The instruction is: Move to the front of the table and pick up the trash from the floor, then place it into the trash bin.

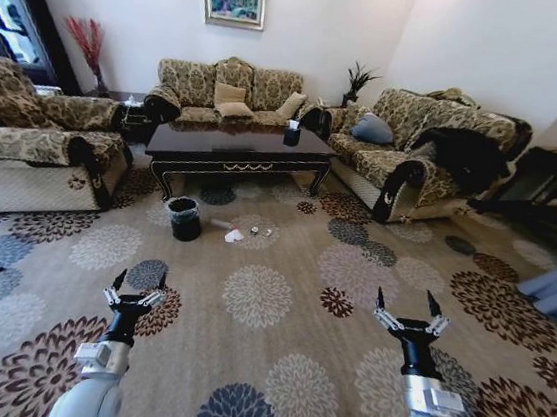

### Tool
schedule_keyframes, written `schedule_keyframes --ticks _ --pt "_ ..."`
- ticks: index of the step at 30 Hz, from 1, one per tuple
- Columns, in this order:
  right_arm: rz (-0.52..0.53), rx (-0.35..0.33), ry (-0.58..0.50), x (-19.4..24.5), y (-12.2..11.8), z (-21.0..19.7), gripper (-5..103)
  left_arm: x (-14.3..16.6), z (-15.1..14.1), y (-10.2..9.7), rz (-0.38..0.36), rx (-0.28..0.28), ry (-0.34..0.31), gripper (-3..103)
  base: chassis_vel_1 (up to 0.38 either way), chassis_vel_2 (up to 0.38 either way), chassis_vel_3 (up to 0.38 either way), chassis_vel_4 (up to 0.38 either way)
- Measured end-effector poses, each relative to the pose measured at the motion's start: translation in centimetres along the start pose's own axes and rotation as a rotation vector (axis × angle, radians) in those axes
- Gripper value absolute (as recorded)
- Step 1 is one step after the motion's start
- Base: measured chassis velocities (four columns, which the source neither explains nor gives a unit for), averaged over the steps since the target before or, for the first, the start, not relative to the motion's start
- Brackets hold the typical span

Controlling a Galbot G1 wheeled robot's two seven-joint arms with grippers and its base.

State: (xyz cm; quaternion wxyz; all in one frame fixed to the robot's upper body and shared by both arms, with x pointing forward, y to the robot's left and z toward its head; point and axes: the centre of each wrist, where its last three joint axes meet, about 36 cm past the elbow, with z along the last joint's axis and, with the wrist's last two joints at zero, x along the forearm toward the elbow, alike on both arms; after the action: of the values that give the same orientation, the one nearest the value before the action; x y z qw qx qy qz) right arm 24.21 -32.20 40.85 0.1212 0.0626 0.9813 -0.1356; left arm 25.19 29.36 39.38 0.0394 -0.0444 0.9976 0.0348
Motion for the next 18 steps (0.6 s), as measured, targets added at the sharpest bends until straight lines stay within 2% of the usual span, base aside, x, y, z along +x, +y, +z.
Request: schedule_keyframes --ticks 18 --pt "0.002 0.007 0.008 0.08 -0.10 0.27 100 -0.09 0.22 -0.05 0.008 -0.016 0.002 100 0.018 0.020 0.022 0.019"
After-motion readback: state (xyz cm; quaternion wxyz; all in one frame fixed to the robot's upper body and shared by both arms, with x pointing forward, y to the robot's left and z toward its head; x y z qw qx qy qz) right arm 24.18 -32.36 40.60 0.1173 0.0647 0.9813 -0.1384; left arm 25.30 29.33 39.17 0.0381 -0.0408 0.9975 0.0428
